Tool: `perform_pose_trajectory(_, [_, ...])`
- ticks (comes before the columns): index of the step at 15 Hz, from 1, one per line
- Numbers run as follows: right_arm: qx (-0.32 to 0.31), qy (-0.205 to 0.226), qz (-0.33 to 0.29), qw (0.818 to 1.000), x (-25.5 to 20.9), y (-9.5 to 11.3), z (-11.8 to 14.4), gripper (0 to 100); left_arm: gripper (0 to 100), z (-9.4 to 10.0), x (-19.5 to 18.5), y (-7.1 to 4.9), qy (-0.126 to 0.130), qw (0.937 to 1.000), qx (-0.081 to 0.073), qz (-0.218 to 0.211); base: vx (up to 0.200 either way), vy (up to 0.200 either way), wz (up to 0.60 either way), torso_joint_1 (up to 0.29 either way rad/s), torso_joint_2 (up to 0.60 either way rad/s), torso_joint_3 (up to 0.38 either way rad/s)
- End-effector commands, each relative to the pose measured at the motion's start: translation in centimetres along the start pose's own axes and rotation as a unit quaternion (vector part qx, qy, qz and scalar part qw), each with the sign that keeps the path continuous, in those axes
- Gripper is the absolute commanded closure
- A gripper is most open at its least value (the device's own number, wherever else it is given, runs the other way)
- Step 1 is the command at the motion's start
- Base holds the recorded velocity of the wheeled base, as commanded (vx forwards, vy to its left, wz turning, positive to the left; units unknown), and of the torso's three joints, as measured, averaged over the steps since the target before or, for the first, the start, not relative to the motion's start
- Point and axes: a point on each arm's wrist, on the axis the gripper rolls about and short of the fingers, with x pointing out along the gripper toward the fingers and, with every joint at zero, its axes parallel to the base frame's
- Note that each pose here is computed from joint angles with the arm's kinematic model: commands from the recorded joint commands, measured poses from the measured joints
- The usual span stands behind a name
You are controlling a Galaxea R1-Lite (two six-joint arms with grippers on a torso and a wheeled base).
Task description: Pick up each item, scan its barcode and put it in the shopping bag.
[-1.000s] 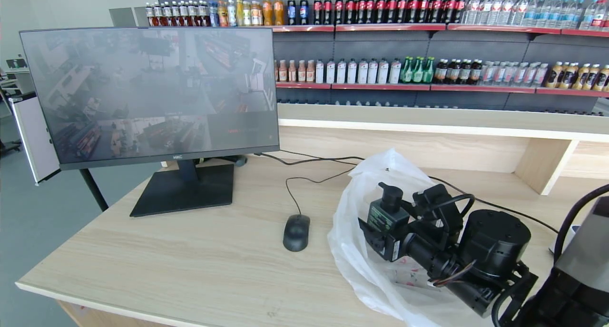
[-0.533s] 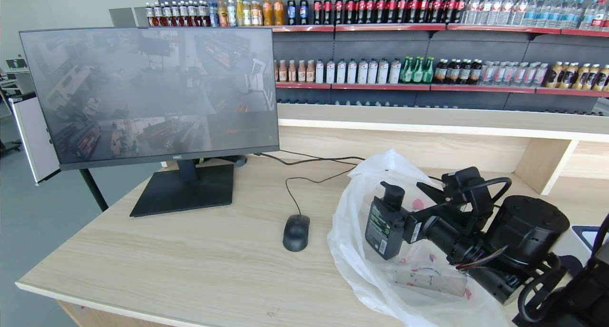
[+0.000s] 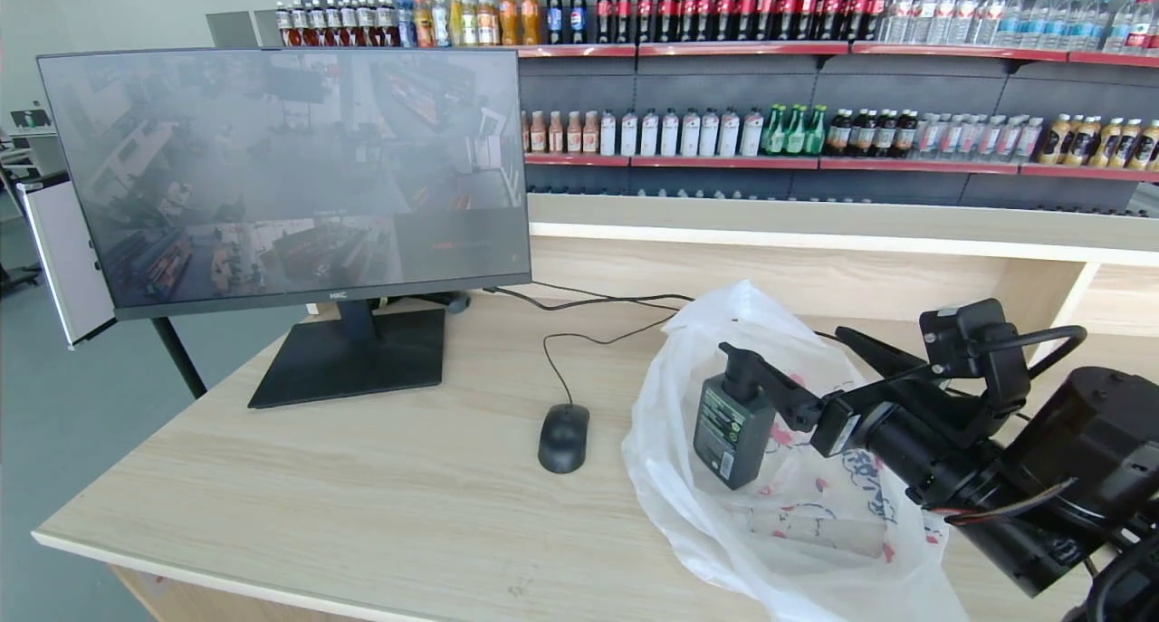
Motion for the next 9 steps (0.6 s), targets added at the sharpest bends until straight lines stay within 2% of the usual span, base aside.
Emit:
perform_pose_trajectory(1, [0.001,-0.011,0.0,1.0,-0.34,-0.04,0.6,0,100,0.05,-0.01,0.0,-0.001,1.0,0.0,0.0,-0.2,0.0,0.0,0.017,0.01,-0.002])
perform_pose_trajectory(5, [0.001,-0.009,0.0,1.0,-0.78,-0.09,0.6,0,100,0.0,0.0,0.0,0.0,1.0,0.0,0.0,-0.2,0.0,0.0,-0.007,0.0,0.002])
perform_pose_trajectory(9, [0.0,-0.01,-0.002,1.0,-0.87,-0.22,0.66,0,100,0.0,0.0,0.0,0.0,1.0,0.002,0.0,0.0,0.0,0.0,0.0,0.0,0.0])
